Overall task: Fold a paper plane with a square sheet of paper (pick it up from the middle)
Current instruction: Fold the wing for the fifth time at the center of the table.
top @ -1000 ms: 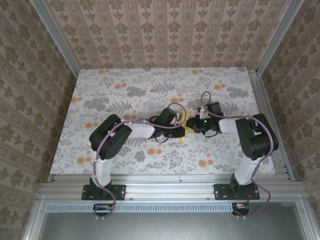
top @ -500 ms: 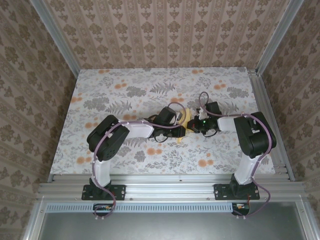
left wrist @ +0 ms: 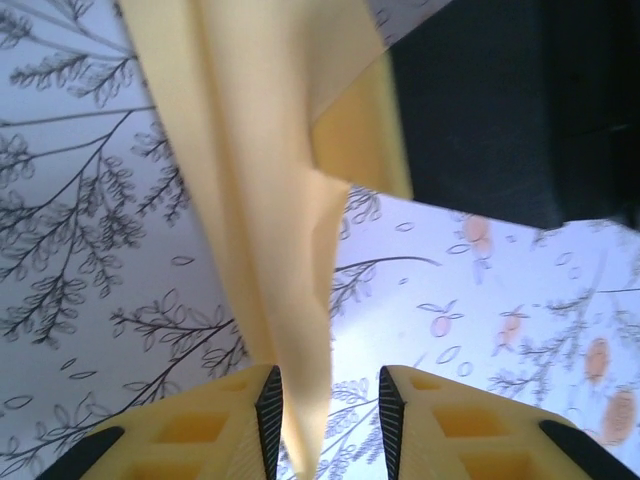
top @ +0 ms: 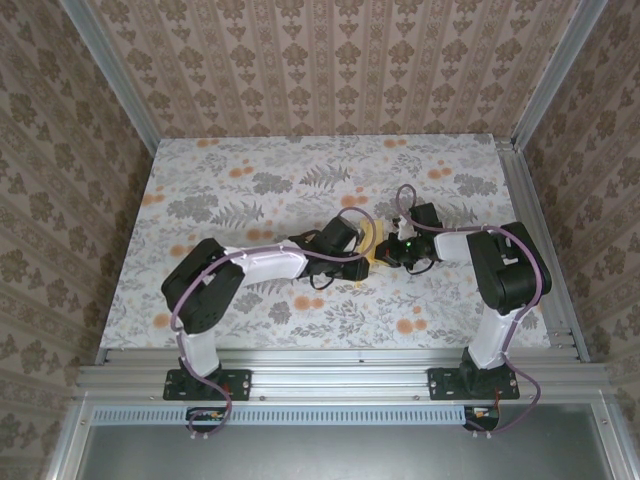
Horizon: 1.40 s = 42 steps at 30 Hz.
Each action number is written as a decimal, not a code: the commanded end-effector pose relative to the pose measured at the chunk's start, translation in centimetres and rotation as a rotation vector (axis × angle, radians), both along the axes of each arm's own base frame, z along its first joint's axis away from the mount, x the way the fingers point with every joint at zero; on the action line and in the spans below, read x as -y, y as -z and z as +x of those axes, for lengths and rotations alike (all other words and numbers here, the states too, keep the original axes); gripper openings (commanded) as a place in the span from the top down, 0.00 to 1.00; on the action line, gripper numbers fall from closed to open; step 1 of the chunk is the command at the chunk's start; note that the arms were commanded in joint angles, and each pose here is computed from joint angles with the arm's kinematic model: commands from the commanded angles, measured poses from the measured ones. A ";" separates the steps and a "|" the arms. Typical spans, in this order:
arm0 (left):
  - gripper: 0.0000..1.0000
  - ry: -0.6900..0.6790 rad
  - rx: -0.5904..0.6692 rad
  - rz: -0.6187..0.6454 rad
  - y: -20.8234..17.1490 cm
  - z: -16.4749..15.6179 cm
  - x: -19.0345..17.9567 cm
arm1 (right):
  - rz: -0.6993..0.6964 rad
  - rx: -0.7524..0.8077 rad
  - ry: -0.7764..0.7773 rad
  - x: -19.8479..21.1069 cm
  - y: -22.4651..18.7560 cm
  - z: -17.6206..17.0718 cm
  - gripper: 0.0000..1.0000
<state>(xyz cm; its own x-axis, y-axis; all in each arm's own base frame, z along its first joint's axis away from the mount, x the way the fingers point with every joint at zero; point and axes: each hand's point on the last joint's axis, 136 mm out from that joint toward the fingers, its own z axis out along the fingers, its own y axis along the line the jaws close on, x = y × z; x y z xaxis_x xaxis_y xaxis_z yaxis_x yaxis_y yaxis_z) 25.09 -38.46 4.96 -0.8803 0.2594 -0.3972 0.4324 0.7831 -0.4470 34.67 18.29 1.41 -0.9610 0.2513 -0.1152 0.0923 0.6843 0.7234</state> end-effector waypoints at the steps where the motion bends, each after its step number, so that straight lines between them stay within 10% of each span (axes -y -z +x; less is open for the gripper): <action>1: 0.65 -0.012 0.018 0.087 1.1 0.5 -0.5 | -0.041 -0.040 -0.010 0.0 1.6 -0.6 1.00; 22: 0.82 -0.021 -0.089 0.022 3.2 -0.4 -0.5 | -0.036 -0.053 -0.013 -0.2 2.2 -1.1 1.00; 42: 0.70 0.065 -0.017 0.212 2.6 -1.3 -2.0 | -0.058 -0.090 -0.012 0.1 2.9 -1.3 1.00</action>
<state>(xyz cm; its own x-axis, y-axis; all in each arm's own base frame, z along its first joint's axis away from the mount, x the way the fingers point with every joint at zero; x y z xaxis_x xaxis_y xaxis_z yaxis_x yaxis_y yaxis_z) 24.75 -38.04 2.55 -0.8785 0.3247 -0.3504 0.4493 0.8108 -0.3752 34.67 18.39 1.27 -0.9632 0.2484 -0.1024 0.0993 0.6834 0.7233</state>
